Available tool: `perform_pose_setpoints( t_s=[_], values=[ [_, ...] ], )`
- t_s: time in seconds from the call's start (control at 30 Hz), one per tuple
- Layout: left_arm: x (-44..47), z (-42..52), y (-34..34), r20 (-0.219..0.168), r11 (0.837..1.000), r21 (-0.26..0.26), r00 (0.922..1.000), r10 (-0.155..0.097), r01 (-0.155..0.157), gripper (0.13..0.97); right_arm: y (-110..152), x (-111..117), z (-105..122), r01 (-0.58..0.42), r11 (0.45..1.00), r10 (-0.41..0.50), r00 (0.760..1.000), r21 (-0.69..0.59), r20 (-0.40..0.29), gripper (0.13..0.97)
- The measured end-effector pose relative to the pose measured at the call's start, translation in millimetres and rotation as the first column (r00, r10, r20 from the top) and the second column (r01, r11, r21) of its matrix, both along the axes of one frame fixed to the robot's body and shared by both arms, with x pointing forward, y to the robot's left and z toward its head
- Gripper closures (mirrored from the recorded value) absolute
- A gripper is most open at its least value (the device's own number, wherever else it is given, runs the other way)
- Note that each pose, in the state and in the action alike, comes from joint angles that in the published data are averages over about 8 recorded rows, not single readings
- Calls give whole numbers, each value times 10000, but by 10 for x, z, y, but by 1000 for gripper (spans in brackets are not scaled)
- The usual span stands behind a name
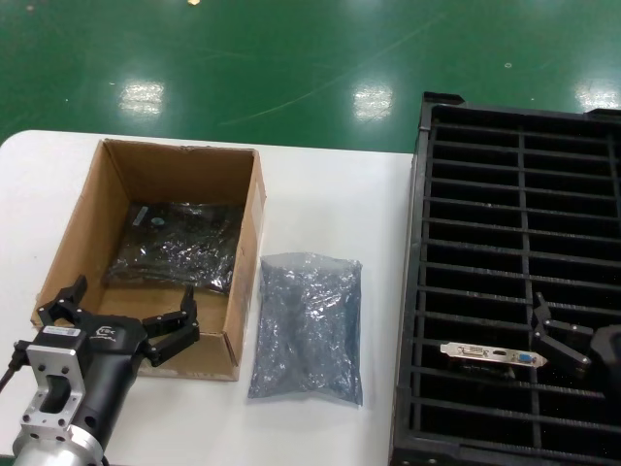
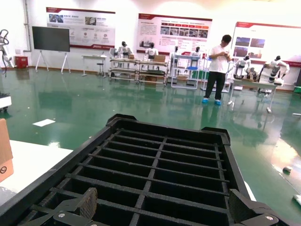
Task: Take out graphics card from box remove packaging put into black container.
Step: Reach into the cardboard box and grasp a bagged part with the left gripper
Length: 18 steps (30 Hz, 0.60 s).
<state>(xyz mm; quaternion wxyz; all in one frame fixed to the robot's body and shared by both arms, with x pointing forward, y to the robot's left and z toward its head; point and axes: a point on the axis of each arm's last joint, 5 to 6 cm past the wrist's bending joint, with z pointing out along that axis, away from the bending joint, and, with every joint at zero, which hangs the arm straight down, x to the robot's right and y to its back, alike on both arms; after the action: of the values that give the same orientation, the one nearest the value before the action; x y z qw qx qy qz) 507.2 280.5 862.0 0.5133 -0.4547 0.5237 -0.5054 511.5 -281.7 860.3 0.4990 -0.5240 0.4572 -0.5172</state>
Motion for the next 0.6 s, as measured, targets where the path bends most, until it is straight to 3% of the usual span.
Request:
perform_pose_setpoints(
  t_s=[0.37, 0.5, 0.6],
  values=[
    [2, 10, 13, 11, 9999, 129, 10000, -32, 32, 132, 0, 0, 0, 0, 10000, 0, 10000, 0, 0, 130],
    [39, 69, 70, 87, 9978, 638, 9998, -160, 154, 132, 0, 0, 0, 0, 10000, 0, 10000, 0, 0, 130],
    [114, 163, 145, 195, 9879, 1502, 9989, -423, 389, 132, 0, 0, 0, 0, 10000, 0, 10000, 0, 0, 130]
  ],
)
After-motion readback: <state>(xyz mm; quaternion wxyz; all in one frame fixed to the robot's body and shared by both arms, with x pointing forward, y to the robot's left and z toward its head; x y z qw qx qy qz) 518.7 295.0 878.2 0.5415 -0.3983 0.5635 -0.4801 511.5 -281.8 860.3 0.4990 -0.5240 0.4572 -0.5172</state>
